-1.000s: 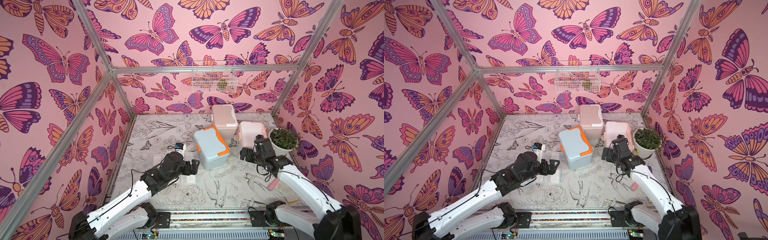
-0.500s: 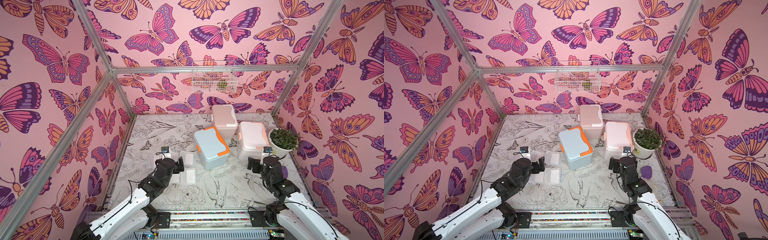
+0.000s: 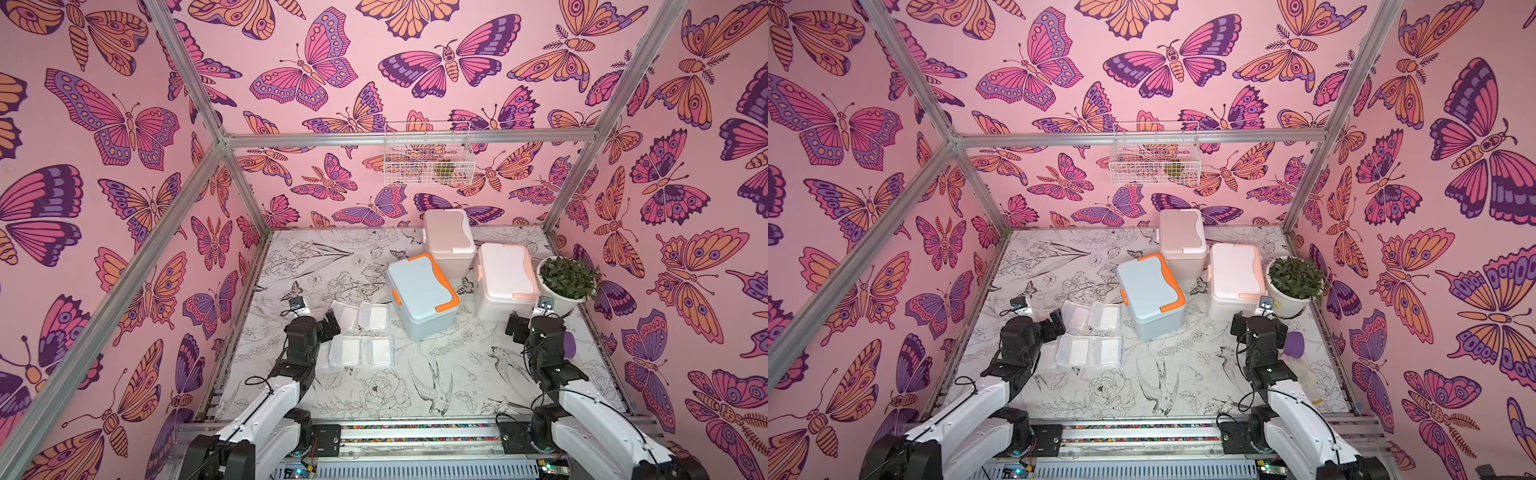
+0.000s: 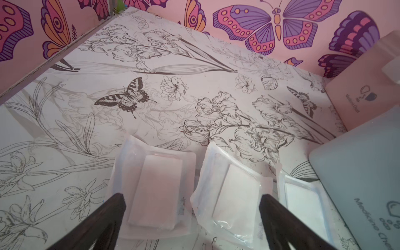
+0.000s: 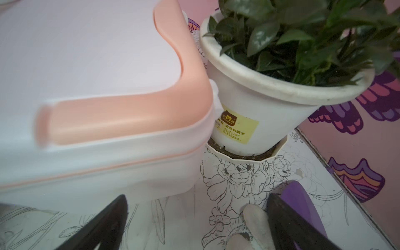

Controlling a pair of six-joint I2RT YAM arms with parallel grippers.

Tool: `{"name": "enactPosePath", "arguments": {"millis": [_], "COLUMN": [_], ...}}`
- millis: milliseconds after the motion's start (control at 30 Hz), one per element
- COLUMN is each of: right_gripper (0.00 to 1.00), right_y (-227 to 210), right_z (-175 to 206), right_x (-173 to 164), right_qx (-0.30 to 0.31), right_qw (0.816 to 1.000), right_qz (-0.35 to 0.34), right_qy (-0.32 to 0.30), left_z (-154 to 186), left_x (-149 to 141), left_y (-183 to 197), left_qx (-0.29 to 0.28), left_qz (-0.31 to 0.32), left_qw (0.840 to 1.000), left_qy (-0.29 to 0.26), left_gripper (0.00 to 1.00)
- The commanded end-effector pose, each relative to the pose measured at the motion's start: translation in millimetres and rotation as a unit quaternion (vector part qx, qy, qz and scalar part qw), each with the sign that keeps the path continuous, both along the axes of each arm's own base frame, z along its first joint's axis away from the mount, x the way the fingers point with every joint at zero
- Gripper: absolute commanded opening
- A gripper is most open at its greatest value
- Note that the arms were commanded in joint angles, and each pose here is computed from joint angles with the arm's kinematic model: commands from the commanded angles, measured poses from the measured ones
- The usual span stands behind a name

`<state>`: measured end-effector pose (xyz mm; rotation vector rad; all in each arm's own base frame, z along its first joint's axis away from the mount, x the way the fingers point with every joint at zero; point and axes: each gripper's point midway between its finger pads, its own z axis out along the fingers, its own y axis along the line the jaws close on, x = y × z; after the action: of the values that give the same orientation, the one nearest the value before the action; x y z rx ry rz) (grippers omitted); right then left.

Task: Open first aid kits and take out gauze
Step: Reset both arms

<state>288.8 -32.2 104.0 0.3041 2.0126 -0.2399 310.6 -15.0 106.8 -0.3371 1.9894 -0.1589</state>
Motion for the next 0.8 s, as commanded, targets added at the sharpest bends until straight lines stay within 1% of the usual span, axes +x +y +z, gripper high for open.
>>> {"name": "enactPosePath", "arguments": {"millis": [0,67,133,200,233,267,300,367,400,467,533,633,700,767], "right_gripper": [0.99,0.99,0.99,0.99,0.99,0.99,0.99,0.99,0.99,0.99,0.99,0.99,0.99,0.99], "right_y": [0,-1,1,4,7,11,13,17,17,18,17,19,21,22], "right_z": [17,18,19,20,21,22,24,26,26,24,24,24,21,21], "right_x": [17,22,29,36,41,45,49,58,62,68,71,76,80,79], "right_qx": [0.01,0.0,-0.006,-0.01,-0.011,-0.01,-0.009,-0.009,-0.013,-0.016,-0.018,-0.016,-0.015,-0.013], "right_qw": [1.0,1.0,0.999,0.999,0.999,0.998,0.997,0.995,0.995,0.995,0.995,0.995,0.996,0.996], "right_qz": [0.003,0.001,0.009,0.021,0.03,0.042,0.047,0.056,0.058,0.057,0.056,0.062,0.067,0.069], "right_qy": [-0.03,-0.026,-0.034,-0.035,-0.041,-0.048,-0.061,-0.08,-0.08,-0.075,-0.075,-0.075,-0.061,-0.061], "left_z": [24,32,43,47,48,50,53,59,58,50,38,28,27,22], "left_x": [6,3,-3,-10,-13,-16,-16,-16,-16,-17,-19,-16,-7,2], "left_y": [-15,-14,-11,1,12,16,16,21,24,34,39,40,34,36], "left_qx": [-0.032,-0.027,0.001,0.038,0.039,0.039,0.047,0.074,0.098,0.126,0.126,0.104,0.108,0.115], "left_qz": [-0.041,-0.043,-0.049,-0.028,0.002,0.01,0.002,0.007,0.009,0.023,0.027,0.031,0.004,0.004], "left_qw": [0.998,0.997,0.997,0.997,0.997,0.997,0.995,0.992,0.99,0.989,0.99,0.991,0.99,0.99], "left_qy": [-0.039,-0.049,-0.055,-0.056,-0.062,-0.071,-0.087,-0.106,-0.103,-0.07,-0.053,-0.081,-0.085,-0.076], "left_gripper": [0.99,0.99,0.99,0.99,0.99,0.99,0.99,0.99,0.99,0.99,0.99,0.99,0.99,0.99]}}
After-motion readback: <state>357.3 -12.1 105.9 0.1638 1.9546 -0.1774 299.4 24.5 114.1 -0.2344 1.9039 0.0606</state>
